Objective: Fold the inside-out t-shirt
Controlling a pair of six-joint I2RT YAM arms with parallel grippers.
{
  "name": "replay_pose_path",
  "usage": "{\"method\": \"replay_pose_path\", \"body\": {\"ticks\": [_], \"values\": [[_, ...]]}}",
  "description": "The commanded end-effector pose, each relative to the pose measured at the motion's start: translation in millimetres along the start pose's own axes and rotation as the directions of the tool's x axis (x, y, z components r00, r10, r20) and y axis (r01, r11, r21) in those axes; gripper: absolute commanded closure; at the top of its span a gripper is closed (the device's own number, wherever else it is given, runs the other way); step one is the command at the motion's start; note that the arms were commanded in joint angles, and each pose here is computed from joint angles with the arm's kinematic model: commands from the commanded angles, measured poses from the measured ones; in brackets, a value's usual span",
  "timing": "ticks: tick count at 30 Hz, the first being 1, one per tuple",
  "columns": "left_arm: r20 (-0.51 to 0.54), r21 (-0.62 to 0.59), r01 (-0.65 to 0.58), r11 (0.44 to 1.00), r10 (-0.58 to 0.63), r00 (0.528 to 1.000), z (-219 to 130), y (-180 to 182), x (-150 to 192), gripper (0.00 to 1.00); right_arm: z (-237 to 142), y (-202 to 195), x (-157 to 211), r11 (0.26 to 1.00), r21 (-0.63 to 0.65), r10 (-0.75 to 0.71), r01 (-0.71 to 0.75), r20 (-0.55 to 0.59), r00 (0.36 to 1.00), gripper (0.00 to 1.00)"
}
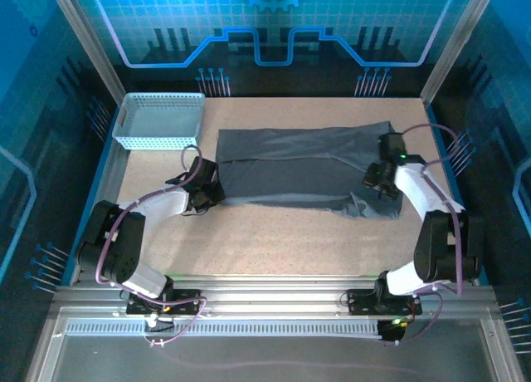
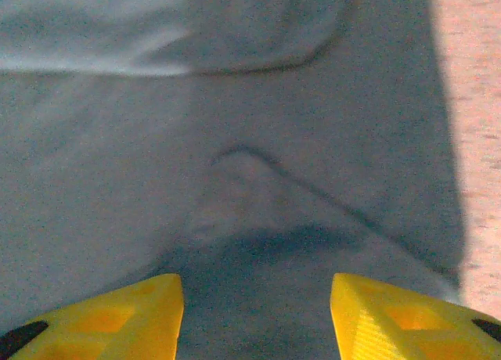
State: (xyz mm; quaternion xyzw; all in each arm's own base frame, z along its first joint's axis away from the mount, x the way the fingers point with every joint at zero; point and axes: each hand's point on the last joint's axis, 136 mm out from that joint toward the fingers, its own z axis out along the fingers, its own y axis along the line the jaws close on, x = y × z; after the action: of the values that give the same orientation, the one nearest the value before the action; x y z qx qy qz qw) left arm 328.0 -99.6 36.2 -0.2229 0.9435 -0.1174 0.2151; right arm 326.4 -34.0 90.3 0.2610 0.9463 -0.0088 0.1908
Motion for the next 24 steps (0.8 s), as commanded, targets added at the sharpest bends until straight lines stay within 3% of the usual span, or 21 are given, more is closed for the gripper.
{"method": "replay_pose_path", "body": {"ticks": [1,7,14,24], "values": [[0.008,-0.027,-0.019,0.999,0.02,1.0,-3.0,9.8,1.8,1.0,13.1,-22.1,15.1,0.996,-0.037,0.074,-0.077,-0.076,0.994,0.46],[0.0,-0.023,-0.014,1.0,0.014,1.0,-0.3,10.8,2.8,1.0,45.4,-22.0,21.4,0.99,-0.04,0.129,-0.137,-0.153,0.98,0.46],[0.003,-0.034,0.002,0.999,-0.002,1.0,-0.8,20.2,1.4,1.0,57.2,-12.2,26.0,0.996,-0.005,0.081,-0.084,-0.179,0.98,0.46],[0.006,-0.057,0.013,0.998,-0.013,1.0,-5.7,36.7,-10.8,1.0,30.1,34.4,91.0,0.994,0.012,-0.103,0.108,-0.202,0.974,0.44]]}}
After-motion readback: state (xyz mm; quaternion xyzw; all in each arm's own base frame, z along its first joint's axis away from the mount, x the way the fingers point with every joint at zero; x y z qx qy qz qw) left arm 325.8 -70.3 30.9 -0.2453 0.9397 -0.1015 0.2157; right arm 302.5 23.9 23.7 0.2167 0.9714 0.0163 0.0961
